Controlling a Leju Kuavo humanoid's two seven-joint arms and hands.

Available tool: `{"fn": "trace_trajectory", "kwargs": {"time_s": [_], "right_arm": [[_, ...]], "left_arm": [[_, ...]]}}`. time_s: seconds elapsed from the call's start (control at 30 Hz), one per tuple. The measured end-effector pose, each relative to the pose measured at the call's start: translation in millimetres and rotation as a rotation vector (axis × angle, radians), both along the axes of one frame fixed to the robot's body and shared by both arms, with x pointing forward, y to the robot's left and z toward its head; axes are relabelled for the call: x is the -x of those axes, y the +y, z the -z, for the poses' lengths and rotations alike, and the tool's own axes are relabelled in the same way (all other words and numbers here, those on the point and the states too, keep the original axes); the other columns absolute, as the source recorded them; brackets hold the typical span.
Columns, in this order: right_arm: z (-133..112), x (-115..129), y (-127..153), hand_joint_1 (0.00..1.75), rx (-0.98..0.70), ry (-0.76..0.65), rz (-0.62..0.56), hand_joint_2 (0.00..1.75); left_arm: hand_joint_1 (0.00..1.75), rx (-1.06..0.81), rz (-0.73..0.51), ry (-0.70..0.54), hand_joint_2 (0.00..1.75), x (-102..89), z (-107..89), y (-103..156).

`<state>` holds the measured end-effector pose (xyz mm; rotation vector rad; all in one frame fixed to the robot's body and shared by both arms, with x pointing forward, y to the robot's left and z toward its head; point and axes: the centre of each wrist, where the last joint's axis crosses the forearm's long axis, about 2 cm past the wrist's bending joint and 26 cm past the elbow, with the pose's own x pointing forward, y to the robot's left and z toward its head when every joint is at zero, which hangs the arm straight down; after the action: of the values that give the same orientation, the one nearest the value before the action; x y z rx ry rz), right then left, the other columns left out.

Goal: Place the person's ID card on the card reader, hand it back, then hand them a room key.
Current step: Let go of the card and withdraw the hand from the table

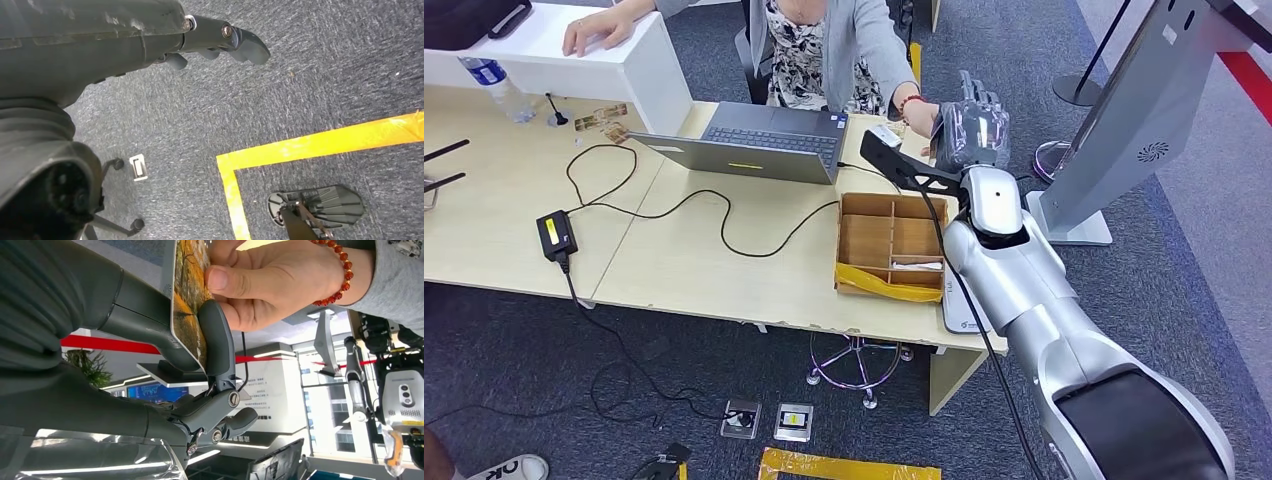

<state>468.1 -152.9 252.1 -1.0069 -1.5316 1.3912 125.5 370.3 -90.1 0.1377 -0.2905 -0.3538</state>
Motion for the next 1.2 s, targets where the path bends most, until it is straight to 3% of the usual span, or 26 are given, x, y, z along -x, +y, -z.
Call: {"fn": "trace_trajectory", "kwargs": {"time_s": [0.07,0.1,0.2,0.23,0.53,0.7,0.87,0.97,1.2], "right_arm": [[1.1,0.1,-0.3,1.75,0.002,0.005,0.001,1.75],[1.7,0.2,-0.3,1.37,0.003,0.007,0.001,1.75],[3.3,0.5,-0.1,0.06,0.016,0.016,0.002,0.44],[3.8,0.7,0.3,0.00,0.022,0.021,0.002,0.00],[4.8,1.6,4.1,0.00,0.023,0.046,0.001,0.00],[4.7,-6.6,-25.8,0.00,-0.151,0.091,0.099,0.00],[12.5,-14.6,-91.6,0.00,-0.141,0.069,0.313,0.00],[34.1,-8.9,-143.9,0.00,-0.144,0.124,0.483,0.00],[116.5,53.7,-274.5,0.00,-0.268,0.333,0.855,0.00]], "left_arm": [[0.00,0.000,0.001,0.002,0.00,1.1,0.3,0.0],[0.00,0.000,0.002,0.003,0.00,1.5,0.4,0.0],[0.00,0.000,0.002,0.004,0.00,2.0,0.6,-0.3],[0.00,0.000,0.001,0.004,0.00,2.0,0.6,-0.5],[0.00,0.007,-0.027,0.002,0.00,2.9,1.3,-3.3],[0.00,0.005,-0.046,0.019,0.00,13.3,4.0,-3.4],[0.00,0.000,-0.067,0.040,0.00,26.3,7.1,-3.1],[0.00,0.002,-0.076,0.051,0.00,32.7,8.6,-3.9],[0.00,0.008,-0.103,0.083,0.00,45.6,11.6,-7.1]]}}
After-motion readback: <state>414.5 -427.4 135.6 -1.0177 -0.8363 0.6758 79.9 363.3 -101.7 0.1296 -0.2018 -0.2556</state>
